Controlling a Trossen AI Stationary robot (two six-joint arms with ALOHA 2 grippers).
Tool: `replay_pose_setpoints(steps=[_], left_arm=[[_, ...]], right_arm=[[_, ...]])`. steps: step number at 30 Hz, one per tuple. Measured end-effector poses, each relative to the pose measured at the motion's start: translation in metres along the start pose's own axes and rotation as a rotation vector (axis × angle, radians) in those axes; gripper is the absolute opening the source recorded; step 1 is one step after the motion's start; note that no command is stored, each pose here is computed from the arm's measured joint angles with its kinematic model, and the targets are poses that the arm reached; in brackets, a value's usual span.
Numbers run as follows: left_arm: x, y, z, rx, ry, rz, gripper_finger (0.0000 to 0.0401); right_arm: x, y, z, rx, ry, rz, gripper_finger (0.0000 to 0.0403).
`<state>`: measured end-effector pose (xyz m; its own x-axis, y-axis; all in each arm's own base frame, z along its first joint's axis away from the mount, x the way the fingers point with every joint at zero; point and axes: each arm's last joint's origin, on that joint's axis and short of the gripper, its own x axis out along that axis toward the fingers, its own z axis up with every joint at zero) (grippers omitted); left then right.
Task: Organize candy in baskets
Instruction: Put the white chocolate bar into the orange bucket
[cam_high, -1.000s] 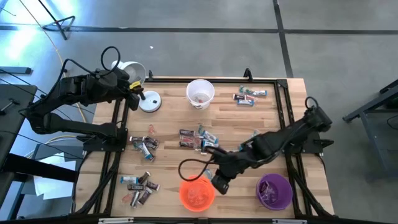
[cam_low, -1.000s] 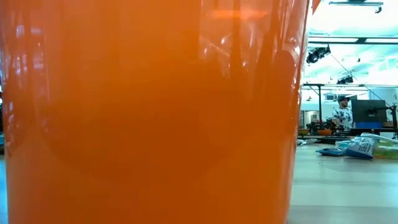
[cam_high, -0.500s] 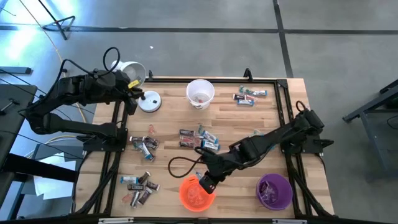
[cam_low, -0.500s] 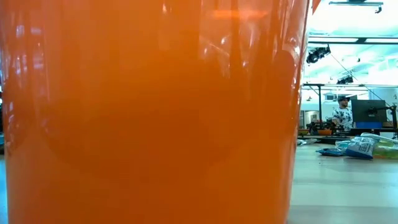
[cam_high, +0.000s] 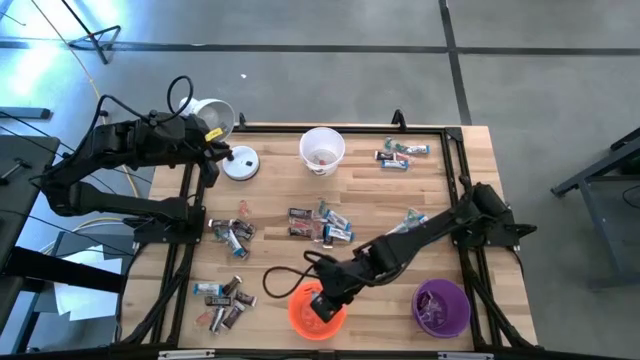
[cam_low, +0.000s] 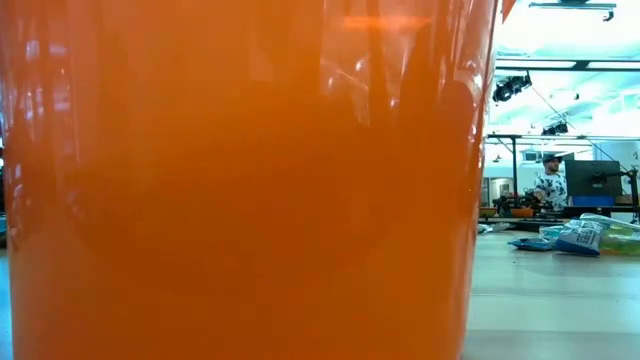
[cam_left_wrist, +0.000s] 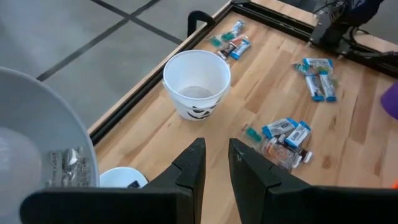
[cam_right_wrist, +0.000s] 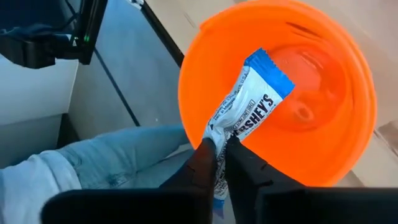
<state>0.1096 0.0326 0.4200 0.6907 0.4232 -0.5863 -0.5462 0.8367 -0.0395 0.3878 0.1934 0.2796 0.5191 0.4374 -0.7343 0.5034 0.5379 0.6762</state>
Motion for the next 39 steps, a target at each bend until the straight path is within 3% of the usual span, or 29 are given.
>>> replay_pose_setpoints(steps=[10,17,24,27,32,39], left_arm=[[0.0,0.0,0.0,0.041,0.002,0.001,0.0055],[0.0,0.0,0.0,0.067,0.003,0.001,0.0055],[0.0,0.0,0.0,0.094,0.003,0.001,0.0055],[0.0,0.0,0.0,0.12,0.003,0.002,0.0055],[0.0,0.0,0.0,0.138,0.001,0.014,0.0055],[0.0,0.001,0.0,0.09,-0.008,0.037,0.0055]], right_arm=[[-0.001,0.003,0.004,-0.061,0.0,0.04,0.0126],[-0.006,-0.003,0.017,0.006,-0.014,0.016,0.0133],[-0.043,0.002,0.029,-0.075,-0.142,0.043,0.0133],[-0.059,-0.007,0.029,-0.079,-0.148,-0.045,0.0133],[-0.074,-0.034,0.024,-0.037,-0.035,-0.299,0.0133],[-0.102,-0.06,0.02,-0.154,0.132,-0.532,0.0133]])
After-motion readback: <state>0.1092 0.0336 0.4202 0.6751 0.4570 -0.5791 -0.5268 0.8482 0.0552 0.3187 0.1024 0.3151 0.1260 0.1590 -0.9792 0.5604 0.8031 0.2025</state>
